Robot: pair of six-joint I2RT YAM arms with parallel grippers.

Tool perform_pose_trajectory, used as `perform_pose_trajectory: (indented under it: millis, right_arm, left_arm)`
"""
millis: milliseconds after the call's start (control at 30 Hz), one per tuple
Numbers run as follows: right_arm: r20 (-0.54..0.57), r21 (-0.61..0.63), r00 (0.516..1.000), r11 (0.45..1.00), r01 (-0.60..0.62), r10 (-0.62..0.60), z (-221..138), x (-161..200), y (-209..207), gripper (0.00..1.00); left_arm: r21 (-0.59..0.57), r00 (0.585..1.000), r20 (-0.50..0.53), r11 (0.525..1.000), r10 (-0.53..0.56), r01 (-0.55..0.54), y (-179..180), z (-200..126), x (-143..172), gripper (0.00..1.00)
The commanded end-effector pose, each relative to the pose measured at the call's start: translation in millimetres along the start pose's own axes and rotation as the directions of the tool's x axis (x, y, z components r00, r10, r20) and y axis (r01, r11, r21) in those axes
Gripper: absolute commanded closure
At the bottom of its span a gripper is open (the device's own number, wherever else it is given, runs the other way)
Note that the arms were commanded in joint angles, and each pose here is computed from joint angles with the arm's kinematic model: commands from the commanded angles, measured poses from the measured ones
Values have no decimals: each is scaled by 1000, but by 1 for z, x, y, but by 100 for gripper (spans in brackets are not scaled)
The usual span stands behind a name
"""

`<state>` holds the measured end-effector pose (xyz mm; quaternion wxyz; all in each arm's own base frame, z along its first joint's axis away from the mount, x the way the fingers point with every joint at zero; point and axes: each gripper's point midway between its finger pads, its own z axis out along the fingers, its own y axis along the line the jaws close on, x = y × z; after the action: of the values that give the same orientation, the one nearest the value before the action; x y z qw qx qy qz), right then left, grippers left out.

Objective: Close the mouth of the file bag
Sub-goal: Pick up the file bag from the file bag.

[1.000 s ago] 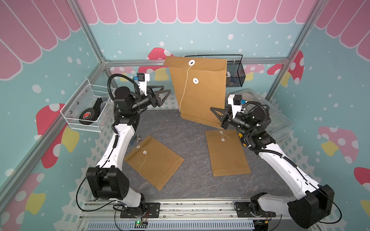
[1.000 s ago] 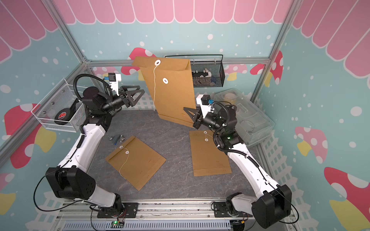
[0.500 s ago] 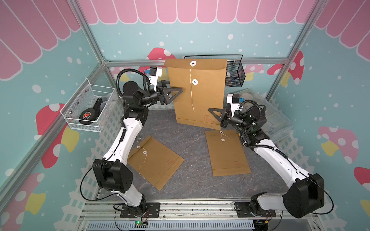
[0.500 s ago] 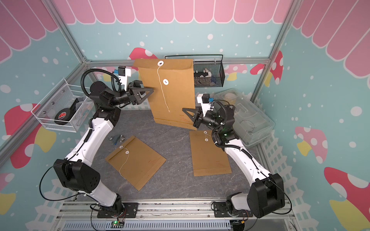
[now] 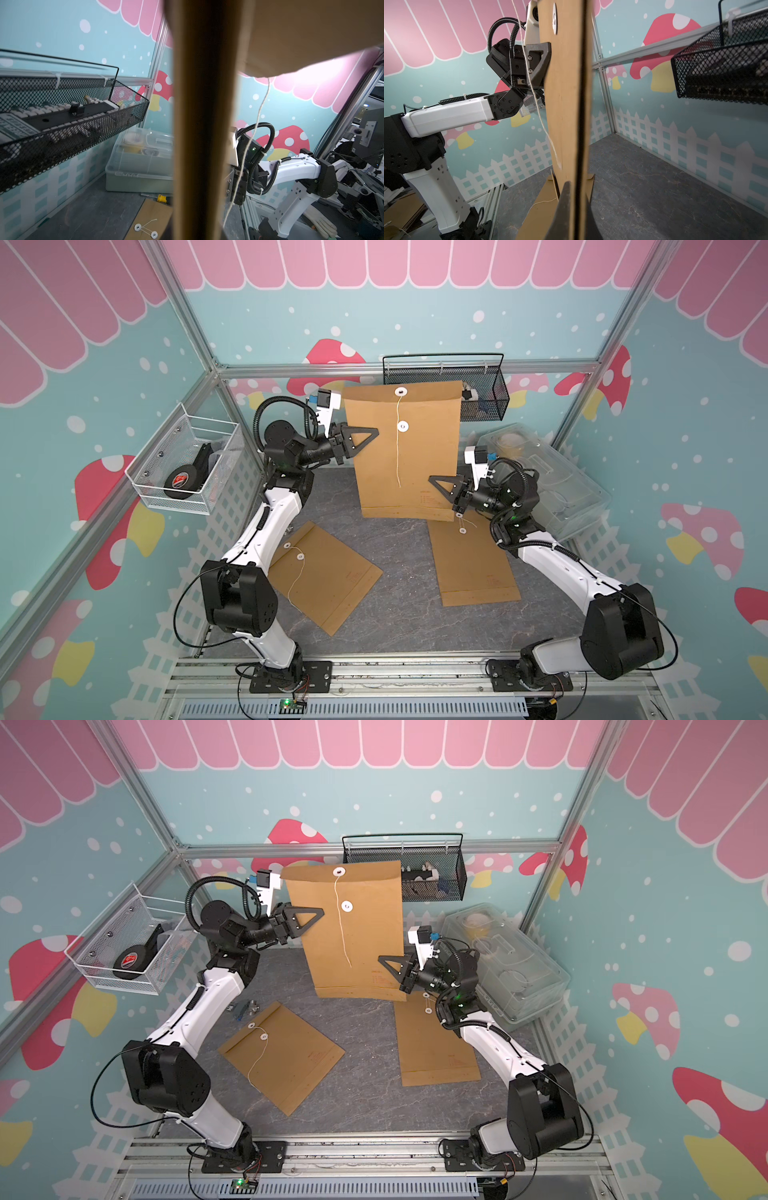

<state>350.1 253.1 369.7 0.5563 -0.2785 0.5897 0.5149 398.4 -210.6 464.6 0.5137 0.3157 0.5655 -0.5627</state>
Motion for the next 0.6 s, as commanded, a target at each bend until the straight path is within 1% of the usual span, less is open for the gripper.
perform_pose_trajectory:
  millis: [0, 100, 200, 233, 300, 333, 467, 567]
  right_arm:
    - [68, 4, 998, 1000, -11, 11, -2, -8, -2, 100]
    - [47, 26, 996, 997, -74, 73, -4, 12, -11, 100]
    - [-14, 78, 989, 986, -145, 147, -8, 46, -27, 99]
    - [-34, 96, 985, 981, -167, 171, -9, 58, -32, 95]
    - [-51, 136, 975, 969, -207, 215, -12, 77, -42, 91]
    - [-54, 159, 970, 961, -225, 236, -13, 85, -47, 87]
    - [-52, 282, 951, 918, -278, 304, -21, 104, -69, 57]
    - [-66, 400, 949, 879, -259, 310, -32, 105, -80, 45]
  left_arm:
    - [-4, 1000, 3, 1000, -6, 6, -2, -4, 9, 94]
    - [-26, 999, 3, 999, -46, 46, 9, -7, 28, 99]
    - [-51, 997, 1, 996, -78, 78, 18, -12, 48, 100]
    - [-58, 996, -4, 994, -89, 89, 20, -13, 55, 100]
    - [-76, 994, -13, 992, -106, 104, 26, -16, 69, 100]
    - [-85, 994, -18, 991, -105, 103, 28, -17, 77, 100]
    - [-117, 994, -45, 989, -100, 94, 33, -24, 97, 100]
    - [-155, 990, -104, 985, -90, 74, 35, -30, 114, 100]
